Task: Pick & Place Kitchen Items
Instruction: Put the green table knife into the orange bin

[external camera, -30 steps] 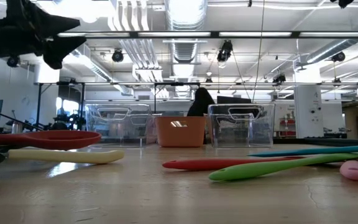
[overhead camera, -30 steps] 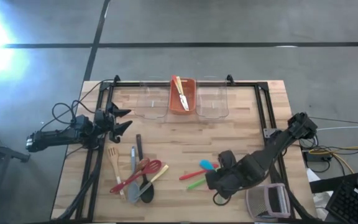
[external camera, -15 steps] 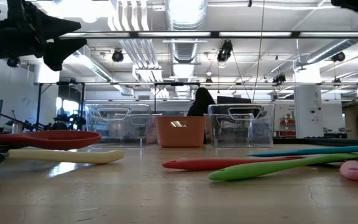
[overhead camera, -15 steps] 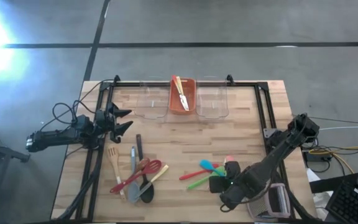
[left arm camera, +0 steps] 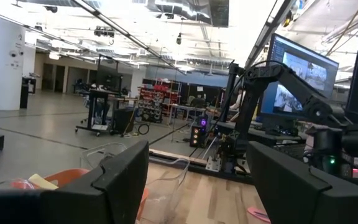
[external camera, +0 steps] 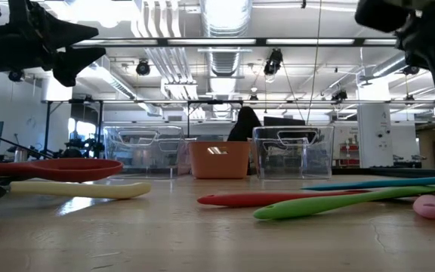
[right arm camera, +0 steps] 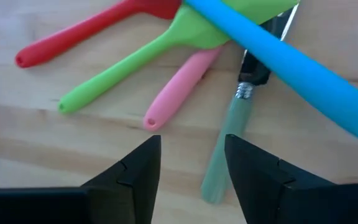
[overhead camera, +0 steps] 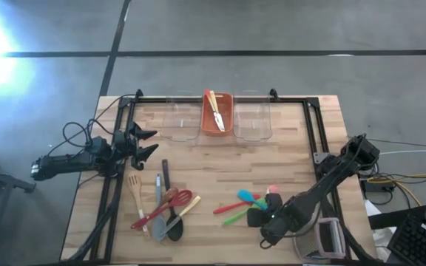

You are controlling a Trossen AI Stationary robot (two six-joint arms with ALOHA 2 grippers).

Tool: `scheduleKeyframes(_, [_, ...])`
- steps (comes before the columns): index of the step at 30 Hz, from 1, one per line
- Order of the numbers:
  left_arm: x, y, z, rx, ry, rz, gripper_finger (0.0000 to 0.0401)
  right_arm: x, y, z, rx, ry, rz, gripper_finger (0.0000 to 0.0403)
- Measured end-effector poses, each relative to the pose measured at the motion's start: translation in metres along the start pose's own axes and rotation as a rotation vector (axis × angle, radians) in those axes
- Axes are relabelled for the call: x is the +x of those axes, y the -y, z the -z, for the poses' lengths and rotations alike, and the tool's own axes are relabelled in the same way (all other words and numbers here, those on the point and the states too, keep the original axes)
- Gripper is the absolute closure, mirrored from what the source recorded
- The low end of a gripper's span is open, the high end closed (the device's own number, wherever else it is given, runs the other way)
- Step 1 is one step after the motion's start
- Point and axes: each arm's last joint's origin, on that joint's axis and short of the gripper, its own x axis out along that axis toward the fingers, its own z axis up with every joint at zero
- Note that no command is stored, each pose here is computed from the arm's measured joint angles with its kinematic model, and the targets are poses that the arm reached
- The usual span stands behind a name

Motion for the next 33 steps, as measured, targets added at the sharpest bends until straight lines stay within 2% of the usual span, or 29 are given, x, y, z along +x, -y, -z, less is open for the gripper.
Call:
scheduleKeyframes(13, [0.000, 0.000, 0.000, 0.000, 0.000, 0.000, 0.0128, 0.026, 0.012, -0.025, 0.041, 0.004, 0.072, 0.0220])
scheduleKeyframes(19, [0.000, 0.000, 0.000, 0.000, -0.001, 0.000, 0.0128, 0.031, 0.011, -0.036, 0.040, -0.072, 0.166, 0.0222])
scheduleKeyframes(29, [0.000, 0.000, 0.000, 0.000, -0.001, 0.000, 0.0128, 0.047, 0.003, -0.036, -0.014, -0.123, 0.291, 0.0254])
scheduleKeyframes(33, [0.000, 0.000, 0.000, 0.000, -0.001, 0.000, 0.0128, 0.051, -0.001, -0.032, -0.015, -0.099, 0.338, 0.0270])
